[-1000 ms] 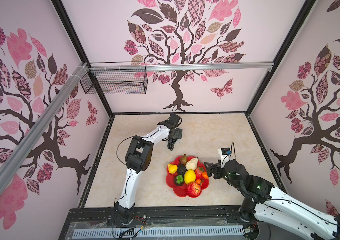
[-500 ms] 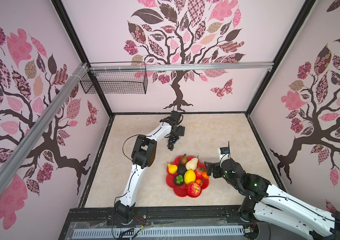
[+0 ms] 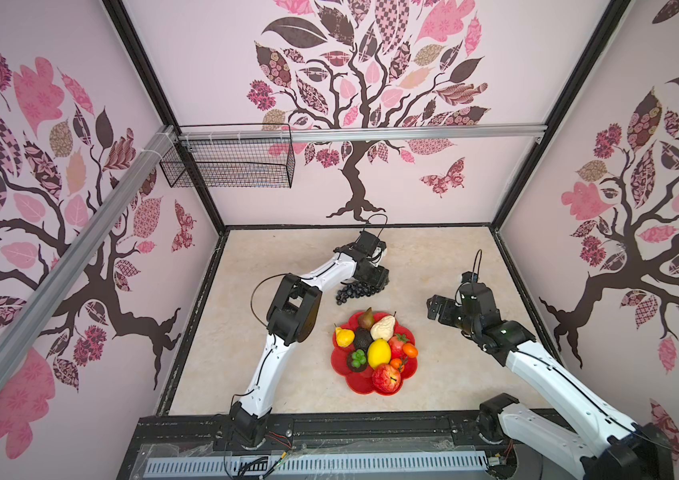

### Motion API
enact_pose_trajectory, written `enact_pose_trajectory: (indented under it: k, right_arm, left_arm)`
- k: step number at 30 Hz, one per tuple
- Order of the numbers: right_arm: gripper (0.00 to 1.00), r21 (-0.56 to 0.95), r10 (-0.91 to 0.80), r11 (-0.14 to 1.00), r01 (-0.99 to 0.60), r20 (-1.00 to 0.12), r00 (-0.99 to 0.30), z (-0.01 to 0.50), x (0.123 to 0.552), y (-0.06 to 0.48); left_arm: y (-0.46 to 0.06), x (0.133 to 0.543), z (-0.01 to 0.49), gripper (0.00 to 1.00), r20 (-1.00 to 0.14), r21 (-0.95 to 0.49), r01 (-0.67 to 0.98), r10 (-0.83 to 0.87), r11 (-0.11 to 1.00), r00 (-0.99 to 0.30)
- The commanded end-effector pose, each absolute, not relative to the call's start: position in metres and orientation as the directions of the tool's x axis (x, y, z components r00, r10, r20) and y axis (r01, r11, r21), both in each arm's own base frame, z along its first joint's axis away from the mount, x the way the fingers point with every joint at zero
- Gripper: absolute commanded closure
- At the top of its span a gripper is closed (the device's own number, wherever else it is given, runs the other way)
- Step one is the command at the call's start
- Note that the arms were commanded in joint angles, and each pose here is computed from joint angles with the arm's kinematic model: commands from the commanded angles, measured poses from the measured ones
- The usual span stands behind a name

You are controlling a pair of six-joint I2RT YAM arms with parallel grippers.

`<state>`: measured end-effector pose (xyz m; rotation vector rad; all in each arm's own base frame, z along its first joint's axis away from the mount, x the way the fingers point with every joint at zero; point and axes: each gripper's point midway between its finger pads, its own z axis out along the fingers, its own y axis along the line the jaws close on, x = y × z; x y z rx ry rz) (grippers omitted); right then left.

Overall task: Arrange fruit in a fruit bowl
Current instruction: Rotate the fruits at the top-center of the table, then pick up the fruits from the top-center of the table.

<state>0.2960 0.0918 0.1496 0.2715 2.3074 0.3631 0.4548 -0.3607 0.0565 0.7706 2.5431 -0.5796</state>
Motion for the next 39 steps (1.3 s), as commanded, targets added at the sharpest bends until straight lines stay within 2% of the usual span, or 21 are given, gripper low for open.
enact_pose_trajectory:
  k: [1,6,11,15,24,32,39]
  right_arm:
    - [0.01,0.398,0.288,0.917,-0.007,-0.676,-0.679,0.169,0.318,0.115]
    - [0.07,0.429,0.281,0.903,-0.034,-0.647,-0.709,0.152,0.340,0.134]
    - [0.23,0.468,0.237,0.877,-0.104,-0.612,-0.755,0.133,0.359,0.160]
    - [0.32,0.472,0.179,0.864,-0.174,-0.611,-0.771,0.121,0.372,0.174]
    - [0.54,0.509,0.037,0.812,-0.286,-0.534,-0.845,0.089,0.393,0.198]
    - [0.60,0.527,-0.024,0.785,-0.326,-0.499,-0.866,0.067,0.395,0.207]
    - [0.66,0.530,-0.038,0.784,-0.325,-0.481,-0.876,0.052,0.396,0.209]
  left_arm:
    - [-0.369,0.430,0.085,0.34,-0.541,-0.318,0.660,0.441,0.680,-0.716]
    - [-0.362,0.418,0.104,0.35,-0.590,-0.333,0.642,0.378,0.691,-0.713]
    - [-0.351,0.420,0.107,0.35,-0.603,-0.295,0.610,0.352,0.735,-0.716]
    - [-0.346,0.422,0.122,0.35,-0.643,-0.293,0.589,0.301,0.753,-0.704]
    - [-0.287,0.411,0.148,0.33,-0.711,-0.273,0.389,0.088,0.880,-0.698]
    - [-0.211,0.381,0.167,0.30,-0.770,-0.356,0.230,-0.144,0.906,-0.622]
    - [-0.188,0.343,0.158,0.26,-0.795,-0.358,0.235,-0.163,0.904,-0.584]
